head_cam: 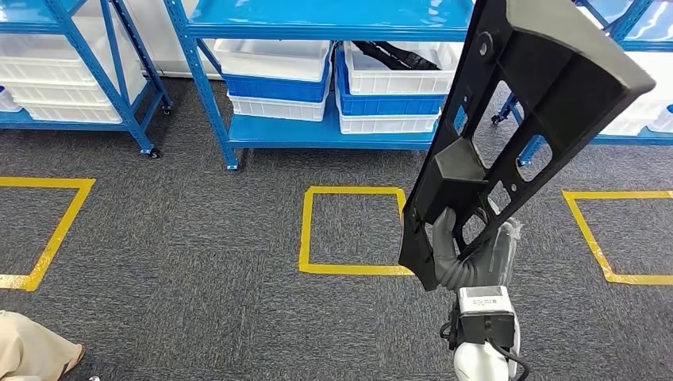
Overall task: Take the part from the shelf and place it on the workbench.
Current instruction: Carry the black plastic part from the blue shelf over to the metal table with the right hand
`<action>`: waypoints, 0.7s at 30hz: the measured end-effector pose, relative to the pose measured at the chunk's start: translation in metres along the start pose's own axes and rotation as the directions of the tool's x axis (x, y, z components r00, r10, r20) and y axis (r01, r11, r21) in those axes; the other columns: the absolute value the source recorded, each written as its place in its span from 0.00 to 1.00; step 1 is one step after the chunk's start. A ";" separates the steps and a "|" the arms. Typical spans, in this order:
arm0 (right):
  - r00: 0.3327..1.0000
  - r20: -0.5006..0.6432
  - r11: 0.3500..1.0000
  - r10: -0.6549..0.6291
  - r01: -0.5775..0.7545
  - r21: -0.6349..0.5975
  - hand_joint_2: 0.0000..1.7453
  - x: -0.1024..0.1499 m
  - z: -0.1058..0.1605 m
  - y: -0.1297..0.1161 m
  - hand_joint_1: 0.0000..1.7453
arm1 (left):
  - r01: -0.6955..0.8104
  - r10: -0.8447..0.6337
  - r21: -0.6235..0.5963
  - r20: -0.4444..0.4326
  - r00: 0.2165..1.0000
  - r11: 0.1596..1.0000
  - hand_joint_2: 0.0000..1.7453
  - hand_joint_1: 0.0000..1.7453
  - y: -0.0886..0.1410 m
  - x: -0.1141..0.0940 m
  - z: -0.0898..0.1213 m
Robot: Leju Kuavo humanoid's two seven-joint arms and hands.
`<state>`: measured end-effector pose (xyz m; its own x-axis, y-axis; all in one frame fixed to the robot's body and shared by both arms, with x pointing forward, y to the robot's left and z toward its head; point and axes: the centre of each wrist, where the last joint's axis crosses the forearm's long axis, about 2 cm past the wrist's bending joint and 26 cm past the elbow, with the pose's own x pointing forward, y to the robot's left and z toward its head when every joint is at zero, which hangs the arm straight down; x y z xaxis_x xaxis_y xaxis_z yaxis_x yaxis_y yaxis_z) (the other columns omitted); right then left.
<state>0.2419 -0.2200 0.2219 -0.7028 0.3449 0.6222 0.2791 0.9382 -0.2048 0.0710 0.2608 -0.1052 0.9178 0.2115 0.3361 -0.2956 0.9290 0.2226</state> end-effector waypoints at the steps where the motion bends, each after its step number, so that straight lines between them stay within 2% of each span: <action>1: 1.000 -0.002 1.000 0.008 -0.008 -0.004 1.00 -0.001 0.001 -0.001 1.00 | 0.005 -0.005 -0.003 -0.001 1.000 1.000 1.00 0.00 0.000 0.000 0.000; 21: 0.998 -0.028 0.998 0.051 -0.052 -0.047 1.00 -0.015 -0.001 -0.008 1.00 | 0.027 -0.027 0.003 -0.023 0.999 1.000 1.00 0.00 0.010 -0.002 -0.003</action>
<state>0.2511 -0.2326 0.2145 -0.6692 0.3914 0.6317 0.3462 0.9163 -0.2011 0.0670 0.2708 -0.1065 0.9312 0.1933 0.3090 -0.2716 0.9334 0.2345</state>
